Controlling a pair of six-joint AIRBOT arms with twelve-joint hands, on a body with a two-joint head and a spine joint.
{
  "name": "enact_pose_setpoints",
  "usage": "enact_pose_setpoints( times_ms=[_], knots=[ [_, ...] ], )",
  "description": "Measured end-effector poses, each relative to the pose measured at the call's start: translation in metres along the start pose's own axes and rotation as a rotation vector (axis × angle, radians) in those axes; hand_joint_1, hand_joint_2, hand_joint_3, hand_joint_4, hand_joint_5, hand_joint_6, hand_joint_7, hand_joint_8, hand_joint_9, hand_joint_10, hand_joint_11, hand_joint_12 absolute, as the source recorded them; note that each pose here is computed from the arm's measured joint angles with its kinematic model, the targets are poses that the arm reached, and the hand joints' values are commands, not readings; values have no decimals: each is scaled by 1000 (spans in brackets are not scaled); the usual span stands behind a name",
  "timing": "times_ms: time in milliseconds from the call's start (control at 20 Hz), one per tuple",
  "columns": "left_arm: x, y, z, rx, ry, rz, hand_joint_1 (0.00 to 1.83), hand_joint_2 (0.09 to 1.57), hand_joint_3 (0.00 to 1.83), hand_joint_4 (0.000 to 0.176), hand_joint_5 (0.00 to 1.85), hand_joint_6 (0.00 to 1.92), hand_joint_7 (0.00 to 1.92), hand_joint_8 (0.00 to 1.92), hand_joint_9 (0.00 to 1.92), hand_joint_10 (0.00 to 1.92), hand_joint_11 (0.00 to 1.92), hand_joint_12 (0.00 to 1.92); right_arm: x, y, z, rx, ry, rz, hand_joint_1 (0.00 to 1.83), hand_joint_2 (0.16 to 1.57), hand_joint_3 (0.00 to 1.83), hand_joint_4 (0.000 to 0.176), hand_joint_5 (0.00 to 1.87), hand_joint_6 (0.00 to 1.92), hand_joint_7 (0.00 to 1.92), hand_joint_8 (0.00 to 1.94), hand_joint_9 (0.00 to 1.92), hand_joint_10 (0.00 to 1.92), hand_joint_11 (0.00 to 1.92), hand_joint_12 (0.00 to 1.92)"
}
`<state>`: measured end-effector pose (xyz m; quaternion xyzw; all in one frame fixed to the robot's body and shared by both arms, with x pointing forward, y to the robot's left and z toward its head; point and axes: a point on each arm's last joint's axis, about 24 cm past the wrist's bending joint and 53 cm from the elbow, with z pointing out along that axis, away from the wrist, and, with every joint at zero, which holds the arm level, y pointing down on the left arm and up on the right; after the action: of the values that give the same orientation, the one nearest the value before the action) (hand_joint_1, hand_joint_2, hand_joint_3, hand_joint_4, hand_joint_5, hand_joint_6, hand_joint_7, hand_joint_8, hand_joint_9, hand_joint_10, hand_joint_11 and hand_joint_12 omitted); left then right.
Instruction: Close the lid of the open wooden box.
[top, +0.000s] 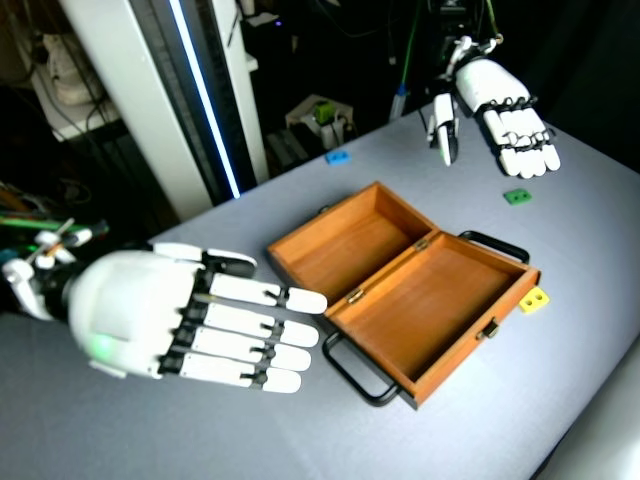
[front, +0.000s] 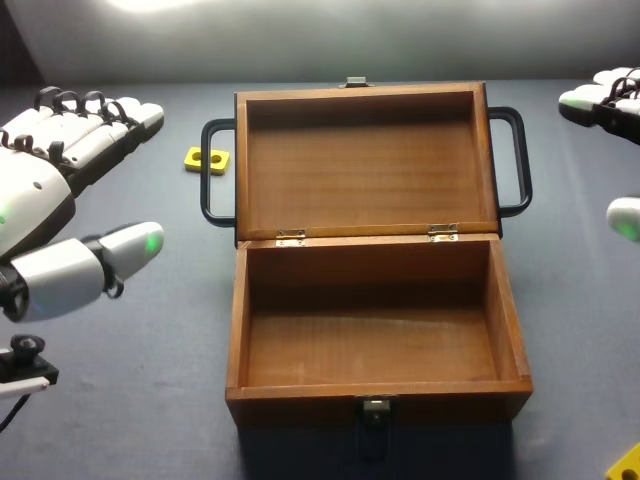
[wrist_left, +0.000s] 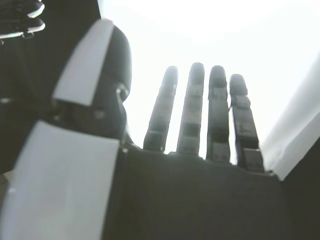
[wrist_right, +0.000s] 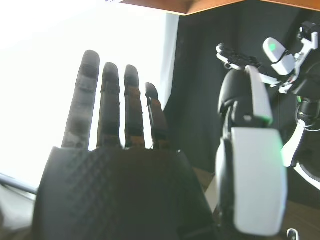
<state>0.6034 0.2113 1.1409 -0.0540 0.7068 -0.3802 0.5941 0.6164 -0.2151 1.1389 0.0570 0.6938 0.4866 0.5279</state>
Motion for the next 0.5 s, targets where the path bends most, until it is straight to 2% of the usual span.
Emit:
enact_pose_setpoints(
  times_ms=[200,300,500],
  knots=[
    [4,4,1,-12,13,-2,0,1378,0,0,14,2,62,11,69,9,0,159,2,-4,0,13,6,0,177,1452,5,0,163,0,159,1,83,0,70,26],
    [4,3,1,-12,14,-2,0,1351,0,0,1,0,30,2,20,3,0,27,2,-5,1,16,8,-3,168,1457,5,0,164,3,160,3,86,3,78,26],
    [0,12,7,-27,10,5,0,1325,0,0,0,0,0,0,0,0,0,0,-1,-15,3,41,14,-18,173,1475,9,0,165,3,153,2,74,1,71,21]
  ],
)
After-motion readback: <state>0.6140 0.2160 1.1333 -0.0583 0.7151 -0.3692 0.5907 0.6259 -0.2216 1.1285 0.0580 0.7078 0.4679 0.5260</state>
